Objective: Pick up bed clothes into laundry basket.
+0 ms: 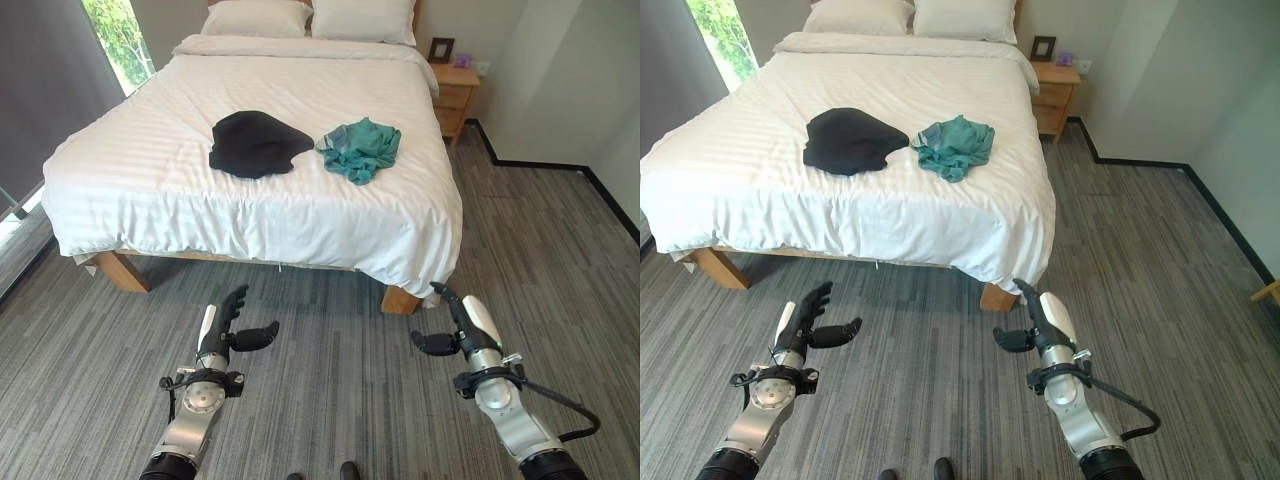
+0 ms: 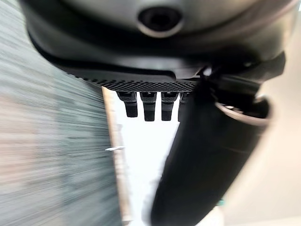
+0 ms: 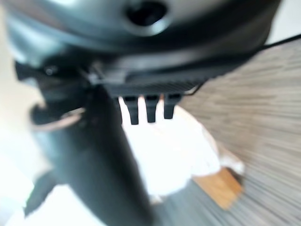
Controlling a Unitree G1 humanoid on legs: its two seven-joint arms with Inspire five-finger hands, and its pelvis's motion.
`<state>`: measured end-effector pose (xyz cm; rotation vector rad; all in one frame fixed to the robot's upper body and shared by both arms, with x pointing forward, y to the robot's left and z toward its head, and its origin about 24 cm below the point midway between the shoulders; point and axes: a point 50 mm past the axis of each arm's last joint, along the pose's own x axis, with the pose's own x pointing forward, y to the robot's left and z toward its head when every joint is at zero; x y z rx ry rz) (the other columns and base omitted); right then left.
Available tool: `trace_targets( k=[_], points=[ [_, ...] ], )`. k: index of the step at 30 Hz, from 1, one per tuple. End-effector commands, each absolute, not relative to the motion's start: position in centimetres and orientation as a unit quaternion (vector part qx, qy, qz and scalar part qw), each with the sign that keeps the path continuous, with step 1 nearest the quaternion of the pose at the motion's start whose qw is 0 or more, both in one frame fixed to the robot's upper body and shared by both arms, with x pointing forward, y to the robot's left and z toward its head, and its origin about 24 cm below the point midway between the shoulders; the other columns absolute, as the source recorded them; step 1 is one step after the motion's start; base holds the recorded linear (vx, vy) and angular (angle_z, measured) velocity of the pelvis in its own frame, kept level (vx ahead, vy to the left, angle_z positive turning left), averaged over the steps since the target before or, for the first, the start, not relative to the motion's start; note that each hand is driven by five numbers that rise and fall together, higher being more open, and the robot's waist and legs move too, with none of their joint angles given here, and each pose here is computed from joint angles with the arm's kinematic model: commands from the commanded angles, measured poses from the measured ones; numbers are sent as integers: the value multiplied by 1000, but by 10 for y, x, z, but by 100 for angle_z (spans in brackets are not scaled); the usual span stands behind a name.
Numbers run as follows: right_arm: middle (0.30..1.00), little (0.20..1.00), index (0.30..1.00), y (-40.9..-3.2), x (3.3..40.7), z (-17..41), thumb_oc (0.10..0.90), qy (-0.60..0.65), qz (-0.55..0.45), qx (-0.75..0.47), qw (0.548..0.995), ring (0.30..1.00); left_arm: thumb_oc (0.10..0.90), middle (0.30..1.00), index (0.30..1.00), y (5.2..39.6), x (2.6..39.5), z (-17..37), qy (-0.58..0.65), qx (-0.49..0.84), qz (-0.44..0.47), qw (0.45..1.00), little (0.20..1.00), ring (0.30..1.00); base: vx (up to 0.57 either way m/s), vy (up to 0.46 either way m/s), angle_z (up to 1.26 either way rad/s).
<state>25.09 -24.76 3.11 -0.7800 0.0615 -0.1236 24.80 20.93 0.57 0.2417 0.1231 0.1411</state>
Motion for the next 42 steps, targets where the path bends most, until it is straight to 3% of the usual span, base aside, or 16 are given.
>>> trace_targets(
  k=[1,16,28,42],
  points=[
    [900,900,900,-248,252,84,800,-121,-107,-358,920,900,800,900,900,222,254,56,-80,118,89,986,900,900,0,0,0],
    [900,900,900,-247,251,70,800,-82,-110,-355,925,900,800,900,900,230,246,61,-78,125,103,984,900,900,5,56,-9],
    [900,900,900,-270,222,40,800,-4,-138,-359,923,900,800,900,900,209,247,45,-52,133,53,988,900,900,346,-195,52],
    [900,900,900,-281,238,80,800,-68,-154,-402,900,900,800,900,900,191,248,57,-77,103,11,992,900,900,189,-110,-12]
  ],
)
